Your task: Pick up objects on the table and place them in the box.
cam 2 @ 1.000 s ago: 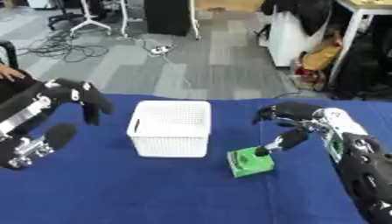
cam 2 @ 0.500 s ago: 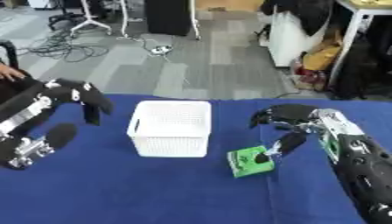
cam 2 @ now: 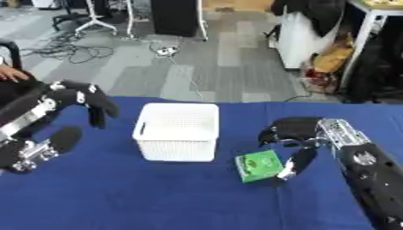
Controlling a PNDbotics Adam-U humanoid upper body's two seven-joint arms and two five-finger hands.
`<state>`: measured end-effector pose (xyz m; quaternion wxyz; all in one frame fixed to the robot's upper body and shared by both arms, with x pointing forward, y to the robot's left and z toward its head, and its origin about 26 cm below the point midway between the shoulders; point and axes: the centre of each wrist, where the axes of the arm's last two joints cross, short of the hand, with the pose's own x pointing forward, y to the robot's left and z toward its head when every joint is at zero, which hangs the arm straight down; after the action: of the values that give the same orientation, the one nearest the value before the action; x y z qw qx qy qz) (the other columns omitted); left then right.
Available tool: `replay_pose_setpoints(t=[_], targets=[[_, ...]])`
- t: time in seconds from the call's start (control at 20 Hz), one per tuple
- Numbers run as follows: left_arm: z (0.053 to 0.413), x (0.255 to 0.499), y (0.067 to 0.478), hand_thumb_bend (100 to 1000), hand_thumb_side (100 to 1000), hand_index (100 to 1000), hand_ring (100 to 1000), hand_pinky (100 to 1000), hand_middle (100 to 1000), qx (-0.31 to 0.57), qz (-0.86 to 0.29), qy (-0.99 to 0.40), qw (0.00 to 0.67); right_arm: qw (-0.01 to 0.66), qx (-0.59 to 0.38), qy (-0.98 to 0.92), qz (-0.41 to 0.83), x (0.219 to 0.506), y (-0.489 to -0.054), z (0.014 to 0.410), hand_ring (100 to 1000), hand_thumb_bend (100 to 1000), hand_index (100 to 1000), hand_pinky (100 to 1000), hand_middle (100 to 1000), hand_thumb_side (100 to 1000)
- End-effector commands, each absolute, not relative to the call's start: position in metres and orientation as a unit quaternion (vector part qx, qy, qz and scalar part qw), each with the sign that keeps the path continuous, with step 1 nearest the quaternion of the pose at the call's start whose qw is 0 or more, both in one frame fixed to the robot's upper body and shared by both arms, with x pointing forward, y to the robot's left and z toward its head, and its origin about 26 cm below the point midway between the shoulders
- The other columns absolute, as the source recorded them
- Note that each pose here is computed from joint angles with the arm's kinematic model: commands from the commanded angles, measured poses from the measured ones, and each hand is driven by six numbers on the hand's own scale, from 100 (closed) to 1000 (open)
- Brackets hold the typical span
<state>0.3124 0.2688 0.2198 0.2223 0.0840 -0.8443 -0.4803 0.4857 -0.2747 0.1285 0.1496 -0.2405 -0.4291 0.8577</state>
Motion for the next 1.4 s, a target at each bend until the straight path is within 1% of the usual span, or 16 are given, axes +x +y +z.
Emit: replay_pose_setpoints(t=[0.05,0.8,1.4], targets=[[0.229,0.311,0.272,124,1000,773,469,363,579,0.097,-0.493,-0.838,0.212,0.134,-0.243,-0.415,0.866,0.487,-0.279,0.131,778,806,882,892,851,1000],[0.228,0.311,0.273,123,1000,772,469,364,579,0.097,-0.492,-0.838,0.213,0.109,-0.274,-0.44,0.848,0.487,-0.293,0.115,764,770,867,873,837,1000],[0.228,0.311,0.273,123,1000,772,469,365,578,0.096,-0.492,-0.839,0.213,0.09,-0.299,-0.49,0.814,0.489,-0.294,0.128,763,768,864,866,832,1000]])
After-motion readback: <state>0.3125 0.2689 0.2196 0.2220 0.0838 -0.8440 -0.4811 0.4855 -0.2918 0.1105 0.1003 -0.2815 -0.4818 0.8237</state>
